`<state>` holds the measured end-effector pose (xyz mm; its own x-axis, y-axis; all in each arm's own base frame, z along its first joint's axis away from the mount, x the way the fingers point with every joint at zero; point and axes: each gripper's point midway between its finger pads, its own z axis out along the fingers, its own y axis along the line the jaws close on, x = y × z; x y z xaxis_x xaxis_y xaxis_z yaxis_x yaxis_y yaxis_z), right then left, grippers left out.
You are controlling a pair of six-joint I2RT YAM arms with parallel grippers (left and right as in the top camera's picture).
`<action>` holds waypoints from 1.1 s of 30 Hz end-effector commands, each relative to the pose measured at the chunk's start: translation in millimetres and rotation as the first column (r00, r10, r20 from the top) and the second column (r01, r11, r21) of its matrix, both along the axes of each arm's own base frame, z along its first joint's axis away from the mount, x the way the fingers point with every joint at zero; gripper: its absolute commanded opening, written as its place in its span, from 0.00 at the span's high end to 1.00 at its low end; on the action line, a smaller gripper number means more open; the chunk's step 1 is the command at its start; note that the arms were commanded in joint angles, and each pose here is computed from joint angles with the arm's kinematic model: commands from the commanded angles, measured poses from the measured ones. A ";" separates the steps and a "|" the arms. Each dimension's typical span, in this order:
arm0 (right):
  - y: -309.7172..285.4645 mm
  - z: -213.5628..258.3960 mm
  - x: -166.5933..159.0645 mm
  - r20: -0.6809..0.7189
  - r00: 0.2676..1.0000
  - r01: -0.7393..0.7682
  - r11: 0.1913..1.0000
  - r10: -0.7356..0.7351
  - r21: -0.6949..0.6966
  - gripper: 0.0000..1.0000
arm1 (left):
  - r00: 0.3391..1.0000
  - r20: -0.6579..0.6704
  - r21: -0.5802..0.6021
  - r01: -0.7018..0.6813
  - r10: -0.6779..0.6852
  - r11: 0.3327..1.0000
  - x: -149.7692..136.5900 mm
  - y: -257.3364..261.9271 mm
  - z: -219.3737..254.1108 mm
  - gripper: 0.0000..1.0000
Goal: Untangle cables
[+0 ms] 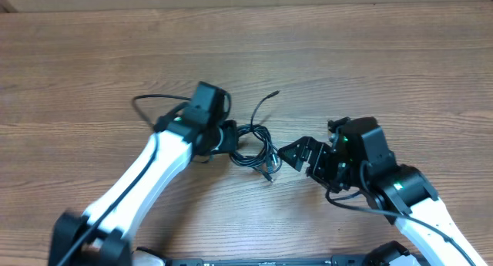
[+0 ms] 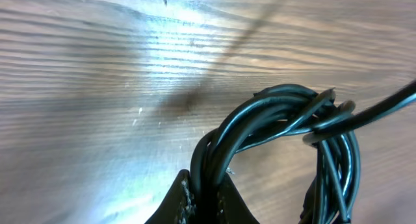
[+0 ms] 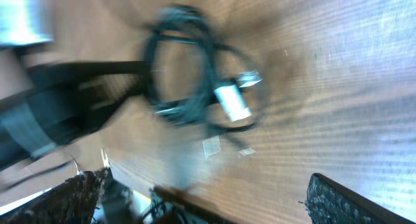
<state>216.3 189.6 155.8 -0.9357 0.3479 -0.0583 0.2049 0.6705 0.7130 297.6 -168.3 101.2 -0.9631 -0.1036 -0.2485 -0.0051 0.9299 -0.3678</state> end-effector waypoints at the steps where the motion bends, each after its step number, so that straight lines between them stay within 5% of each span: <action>1: 10.0 -6.6 -0.5 -0.067 0.997 -0.034 0.999 0.036 0.027 0.00 | 0.984 0.149 -0.004 0.104 -0.102 0.995 -6.4 4.7 44.7 0.96; 5: 10.7 -11.1 -0.1 -0.082 0.996 -0.038 0.999 0.040 0.022 0.14 | 0.982 0.138 0.013 0.132 -0.133 0.991 -20.3 10.2 49.7 0.96; 9: 12.4 -8.3 3.7 -0.061 0.997 -0.038 0.999 0.040 0.031 0.76 | 0.971 0.112 0.016 0.210 -0.211 0.978 -31.1 7.5 45.3 0.96; 12: 13.7 -6.2 6.2 -0.047 0.998 -0.039 0.999 0.041 0.038 0.90 | 0.948 0.125 -0.025 0.297 -0.292 0.954 -37.6 -3.0 48.7 0.96; 28: 21.7 5.1 13.6 0.008 0.998 -0.060 0.995 0.060 0.085 0.96 | 0.921 0.139 -0.094 0.379 -0.365 0.921 -46.9 -17.3 54.4 0.96; 33: 21.7 5.0 13.6 0.008 0.998 -0.059 0.995 0.059 0.084 0.87 | 0.915 0.136 -0.114 0.396 -0.380 0.911 -50.8 -20.3 55.5 0.96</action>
<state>226.2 209.6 152.0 -0.9551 0.2959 -0.0157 0.1820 0.6277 0.7569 251.5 -179.2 147.6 -0.9158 0.2064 -0.3446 0.3488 0.8340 -0.4275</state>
